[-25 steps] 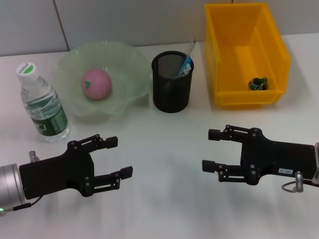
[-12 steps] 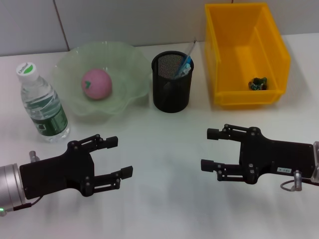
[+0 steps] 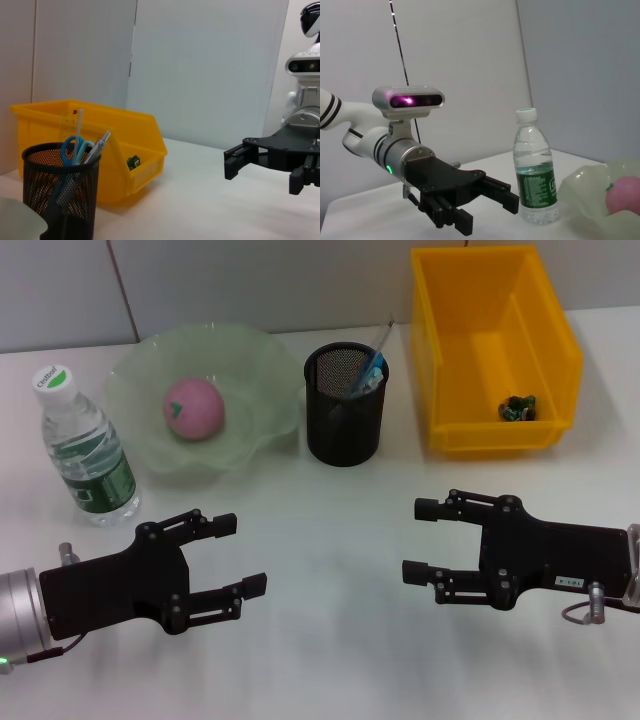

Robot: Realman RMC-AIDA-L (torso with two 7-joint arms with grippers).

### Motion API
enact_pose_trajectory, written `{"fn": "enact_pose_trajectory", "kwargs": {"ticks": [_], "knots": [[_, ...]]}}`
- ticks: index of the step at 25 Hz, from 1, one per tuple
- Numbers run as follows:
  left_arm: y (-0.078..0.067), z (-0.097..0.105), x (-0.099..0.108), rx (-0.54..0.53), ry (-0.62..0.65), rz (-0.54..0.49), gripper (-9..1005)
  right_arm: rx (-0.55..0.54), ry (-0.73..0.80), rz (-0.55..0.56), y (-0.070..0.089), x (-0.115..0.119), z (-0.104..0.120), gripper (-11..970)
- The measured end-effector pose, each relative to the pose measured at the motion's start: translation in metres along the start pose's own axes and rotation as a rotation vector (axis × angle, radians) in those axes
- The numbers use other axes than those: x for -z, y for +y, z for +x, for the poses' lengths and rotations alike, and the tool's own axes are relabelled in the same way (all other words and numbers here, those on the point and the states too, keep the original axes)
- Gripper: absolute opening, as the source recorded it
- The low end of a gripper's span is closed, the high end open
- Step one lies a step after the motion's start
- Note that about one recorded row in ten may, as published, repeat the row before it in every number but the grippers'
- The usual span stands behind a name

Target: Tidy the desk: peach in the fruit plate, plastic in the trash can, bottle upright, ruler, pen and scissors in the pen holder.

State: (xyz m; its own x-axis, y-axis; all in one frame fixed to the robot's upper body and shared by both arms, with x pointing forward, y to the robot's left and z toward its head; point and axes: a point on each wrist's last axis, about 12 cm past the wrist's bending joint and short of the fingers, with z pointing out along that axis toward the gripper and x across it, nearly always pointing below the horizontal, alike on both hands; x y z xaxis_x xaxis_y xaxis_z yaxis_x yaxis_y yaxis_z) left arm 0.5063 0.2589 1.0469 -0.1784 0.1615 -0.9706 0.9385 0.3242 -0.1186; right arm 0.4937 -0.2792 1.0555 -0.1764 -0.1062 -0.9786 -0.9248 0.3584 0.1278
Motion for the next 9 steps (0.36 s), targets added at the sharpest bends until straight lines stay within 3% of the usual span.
{"fn": "enact_pose_trajectory", "kwargs": {"ticks": [9], "knots": [[-0.0006, 0.0009, 0.0008, 0.003, 0.0, -0.003, 812, 0.007, -0.004, 0.003, -0.002, -0.0004, -0.0022, 776]]}}
